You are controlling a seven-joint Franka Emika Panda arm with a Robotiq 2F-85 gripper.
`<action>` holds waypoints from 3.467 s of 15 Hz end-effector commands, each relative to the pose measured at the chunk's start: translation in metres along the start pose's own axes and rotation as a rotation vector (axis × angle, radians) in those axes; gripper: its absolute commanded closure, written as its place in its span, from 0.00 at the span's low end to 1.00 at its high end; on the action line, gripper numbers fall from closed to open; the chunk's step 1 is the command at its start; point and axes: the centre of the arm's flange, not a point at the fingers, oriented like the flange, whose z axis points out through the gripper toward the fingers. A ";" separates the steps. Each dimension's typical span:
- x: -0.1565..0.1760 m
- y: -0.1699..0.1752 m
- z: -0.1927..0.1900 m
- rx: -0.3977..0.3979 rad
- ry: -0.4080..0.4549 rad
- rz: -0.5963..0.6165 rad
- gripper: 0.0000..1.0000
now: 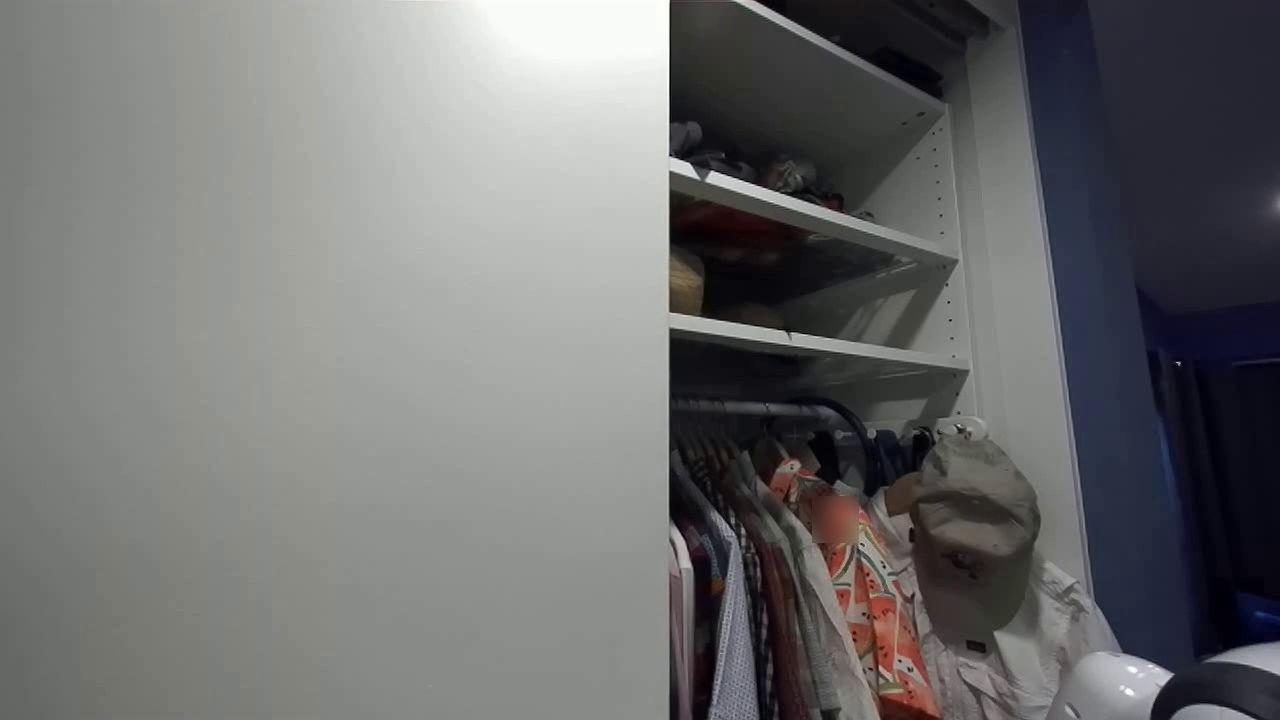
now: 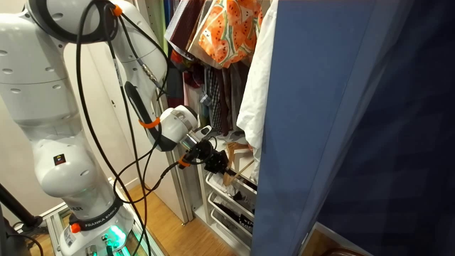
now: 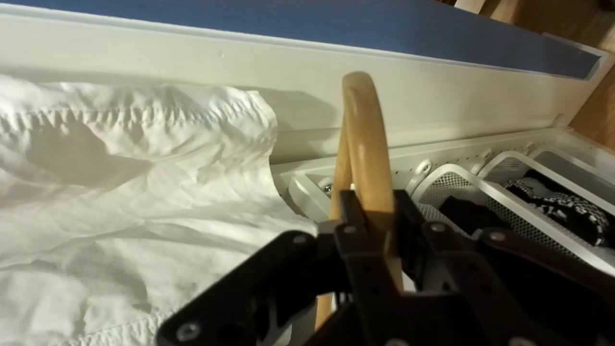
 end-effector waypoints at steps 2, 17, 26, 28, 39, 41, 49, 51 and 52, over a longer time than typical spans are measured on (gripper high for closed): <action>0.009 -0.002 -0.010 -0.006 -0.003 -0.033 0.95; -0.007 -0.006 -0.041 -0.327 -0.005 -0.054 0.95; -0.081 -0.002 -0.058 -0.090 0.177 0.197 0.95; -0.077 -0.010 -0.063 -0.042 0.262 0.216 0.95; -0.085 -0.043 -0.050 0.258 0.656 0.074 0.95; -0.077 -0.051 -0.069 0.223 0.656 0.070 0.95; -0.078 -0.063 -0.038 0.184 0.483 0.128 0.95; -0.074 -0.069 -0.002 0.160 0.391 0.124 0.95; -0.078 -0.073 0.010 0.152 0.336 0.117 0.95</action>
